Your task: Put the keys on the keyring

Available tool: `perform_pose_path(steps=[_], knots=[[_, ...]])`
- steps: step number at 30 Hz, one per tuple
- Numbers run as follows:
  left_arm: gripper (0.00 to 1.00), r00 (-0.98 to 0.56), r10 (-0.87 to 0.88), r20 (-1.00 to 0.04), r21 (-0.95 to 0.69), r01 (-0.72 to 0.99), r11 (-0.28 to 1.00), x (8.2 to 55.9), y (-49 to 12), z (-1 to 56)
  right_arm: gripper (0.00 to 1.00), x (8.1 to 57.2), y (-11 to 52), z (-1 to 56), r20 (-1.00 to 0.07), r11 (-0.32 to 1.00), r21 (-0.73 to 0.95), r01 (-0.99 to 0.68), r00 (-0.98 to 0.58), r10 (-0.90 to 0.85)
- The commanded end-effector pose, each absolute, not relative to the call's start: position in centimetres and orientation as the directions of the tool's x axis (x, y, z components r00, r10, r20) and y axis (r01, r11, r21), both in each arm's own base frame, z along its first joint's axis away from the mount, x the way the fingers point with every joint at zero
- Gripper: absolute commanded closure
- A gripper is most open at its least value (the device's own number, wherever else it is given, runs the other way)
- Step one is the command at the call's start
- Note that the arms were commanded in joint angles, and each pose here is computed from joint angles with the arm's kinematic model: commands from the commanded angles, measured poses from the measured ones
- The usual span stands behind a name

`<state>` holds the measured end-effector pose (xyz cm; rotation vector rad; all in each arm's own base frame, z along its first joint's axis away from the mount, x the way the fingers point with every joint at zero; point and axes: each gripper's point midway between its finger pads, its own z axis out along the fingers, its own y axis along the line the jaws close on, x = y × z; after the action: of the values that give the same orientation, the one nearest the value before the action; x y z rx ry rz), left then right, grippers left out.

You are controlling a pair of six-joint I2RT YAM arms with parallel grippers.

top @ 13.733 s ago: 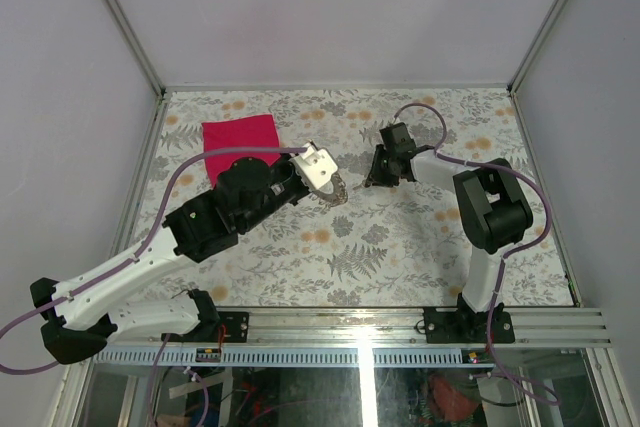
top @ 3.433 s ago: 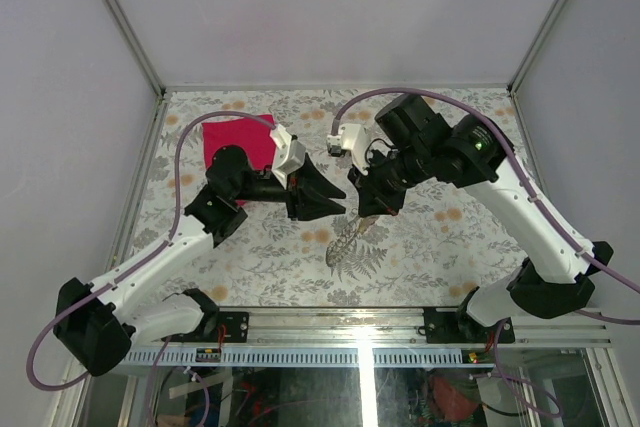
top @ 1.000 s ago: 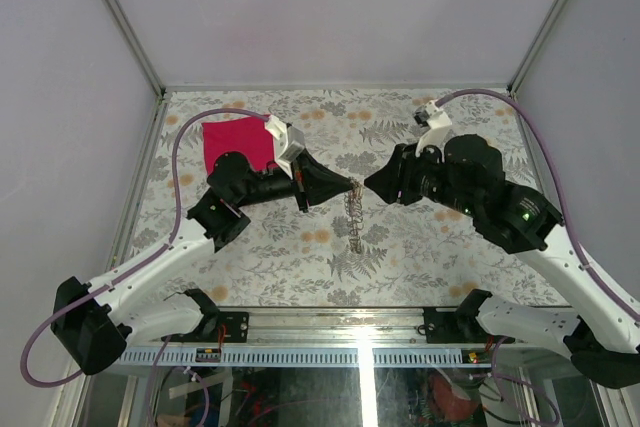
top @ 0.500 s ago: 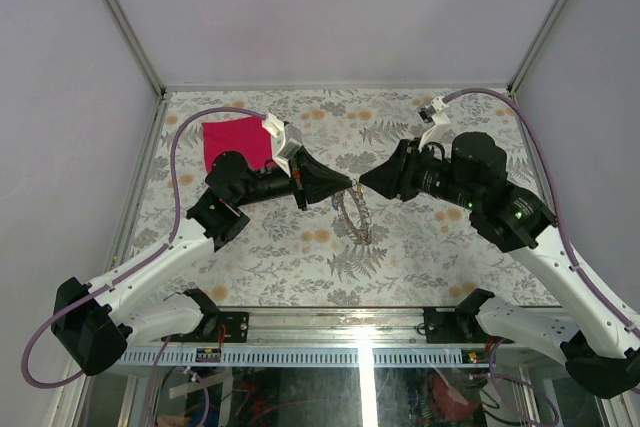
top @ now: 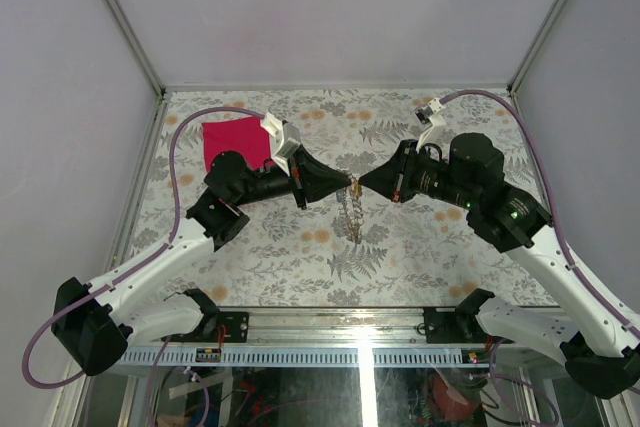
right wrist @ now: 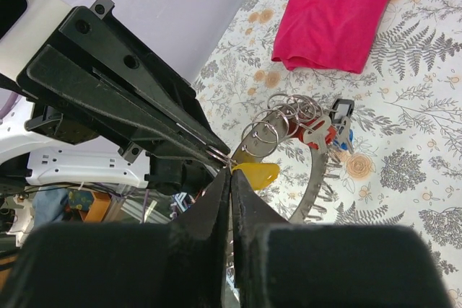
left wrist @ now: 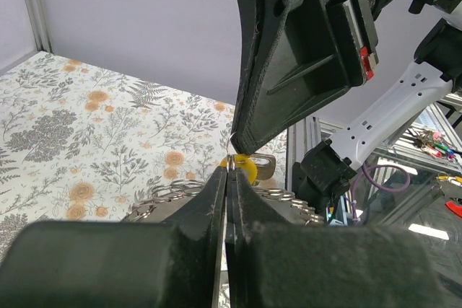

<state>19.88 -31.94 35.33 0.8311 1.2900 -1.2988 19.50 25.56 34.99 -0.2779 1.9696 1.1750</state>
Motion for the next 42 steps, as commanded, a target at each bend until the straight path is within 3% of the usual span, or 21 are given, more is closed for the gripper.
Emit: perform_pose_path(steps=[1, 29, 36, 42], knots=[[1.0, -0.1, -0.281, -0.954, -0.148, 0.976, 0.157, 19.7, -31.5, 38.0, 0.99, 19.9, 25.2, 36.3, -0.768, 0.539, 0.611, -0.58, -0.598, 0.228], [1.0, -0.087, -0.298, -0.951, -0.138, 0.978, 0.154, 19.7, -31.4, 39.0, 0.99, 19.7, 26.3, 31.3, -0.708, 0.547, 0.637, -0.543, -0.693, 0.136], [1.0, -0.089, -0.297, -0.951, -0.137, 0.98, 0.146, 19.6, -31.5, 39.1, 0.88, 19.9, 26.7, 30.7, -0.709, 0.539, 0.638, -0.55, -0.693, 0.131], [1.0, -0.088, -0.296, -0.951, -0.136, 0.98, 0.147, 19.5, -31.5, 39.0, 0.74, 20.1, 25.1, 32.9, -0.824, 0.565, 0.521, -0.64, -0.549, 0.138]])
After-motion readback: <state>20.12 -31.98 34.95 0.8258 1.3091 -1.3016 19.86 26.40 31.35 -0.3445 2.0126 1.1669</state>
